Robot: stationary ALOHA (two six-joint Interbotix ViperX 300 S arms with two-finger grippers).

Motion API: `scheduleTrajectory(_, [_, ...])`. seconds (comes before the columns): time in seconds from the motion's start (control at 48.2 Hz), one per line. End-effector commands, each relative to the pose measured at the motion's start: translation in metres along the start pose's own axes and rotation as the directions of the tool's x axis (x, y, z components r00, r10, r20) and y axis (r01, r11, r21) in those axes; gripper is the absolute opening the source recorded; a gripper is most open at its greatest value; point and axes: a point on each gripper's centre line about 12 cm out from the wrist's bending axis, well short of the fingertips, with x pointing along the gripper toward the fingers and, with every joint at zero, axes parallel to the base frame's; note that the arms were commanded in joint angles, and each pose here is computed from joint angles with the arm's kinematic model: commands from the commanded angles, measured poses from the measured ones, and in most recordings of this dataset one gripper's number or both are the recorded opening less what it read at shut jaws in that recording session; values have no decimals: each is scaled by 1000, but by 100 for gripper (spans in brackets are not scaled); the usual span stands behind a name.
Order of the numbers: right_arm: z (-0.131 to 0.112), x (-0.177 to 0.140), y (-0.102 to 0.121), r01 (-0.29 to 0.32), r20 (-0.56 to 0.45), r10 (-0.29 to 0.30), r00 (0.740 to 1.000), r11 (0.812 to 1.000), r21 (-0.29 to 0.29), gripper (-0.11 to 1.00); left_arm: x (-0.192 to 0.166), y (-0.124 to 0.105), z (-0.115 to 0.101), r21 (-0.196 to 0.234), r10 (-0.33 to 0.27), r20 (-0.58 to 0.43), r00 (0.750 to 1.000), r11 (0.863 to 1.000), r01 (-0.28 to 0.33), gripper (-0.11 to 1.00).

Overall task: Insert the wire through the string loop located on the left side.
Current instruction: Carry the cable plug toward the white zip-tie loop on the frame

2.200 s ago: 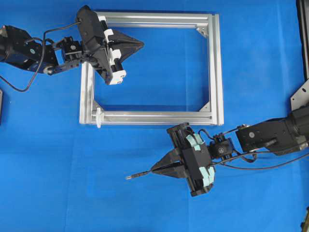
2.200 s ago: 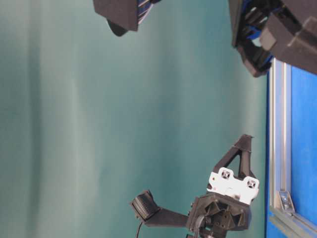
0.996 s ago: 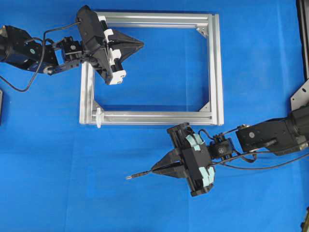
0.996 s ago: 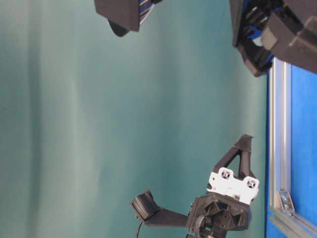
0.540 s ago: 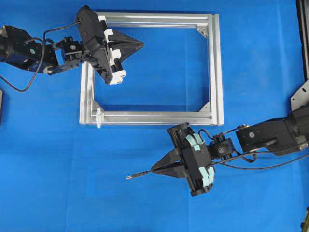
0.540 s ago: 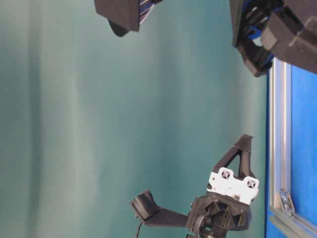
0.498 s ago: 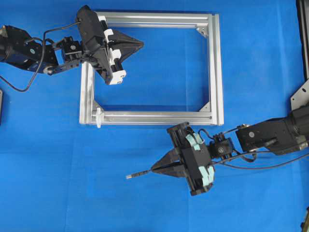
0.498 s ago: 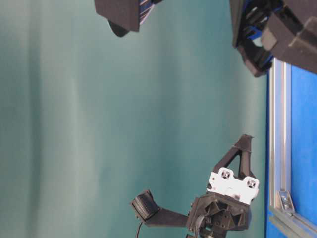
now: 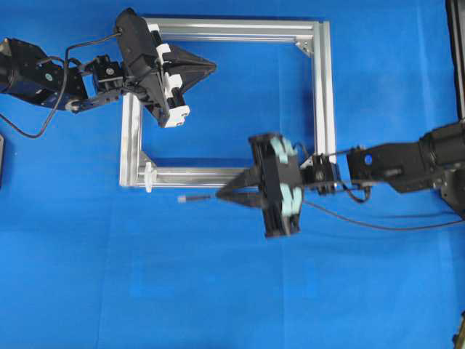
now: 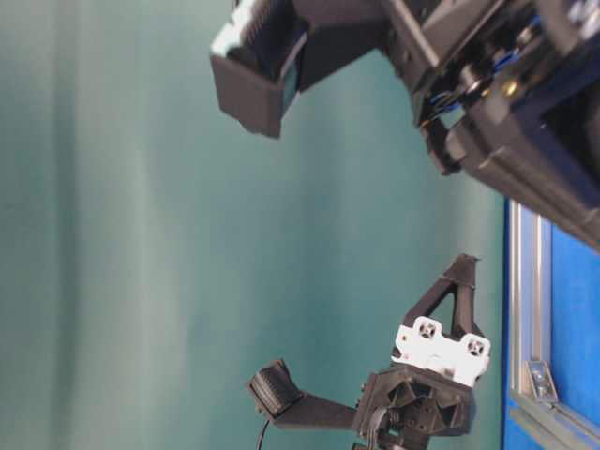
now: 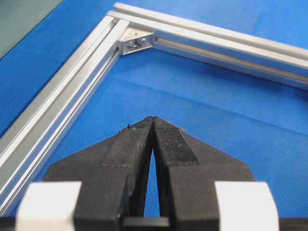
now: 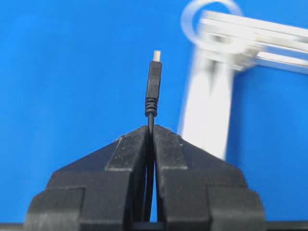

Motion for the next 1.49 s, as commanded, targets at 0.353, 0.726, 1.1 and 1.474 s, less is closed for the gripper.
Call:
scheduleTrajectory(0.353, [12,-7,-25,57,41,-58,998,998,26,1,-1,0,16,1,-2,49,999,1000,2,0])
scheduleTrajectory(0.726, [18,9,-26,56,50,-58,997,998,26,1,-1,0,17,1,-2,52,999,1000,2,0])
scheduleTrajectory(1.1, [27,32,-27,54,62,-55,997,998,18,1,-1,0,18,-1,-2,52,999,1000,2,0])
scheduleTrajectory(1.474, [27,36,-27,53,56,-54,997,998,16,1,0,0,18,1,-2,55,998,1000,2,0])
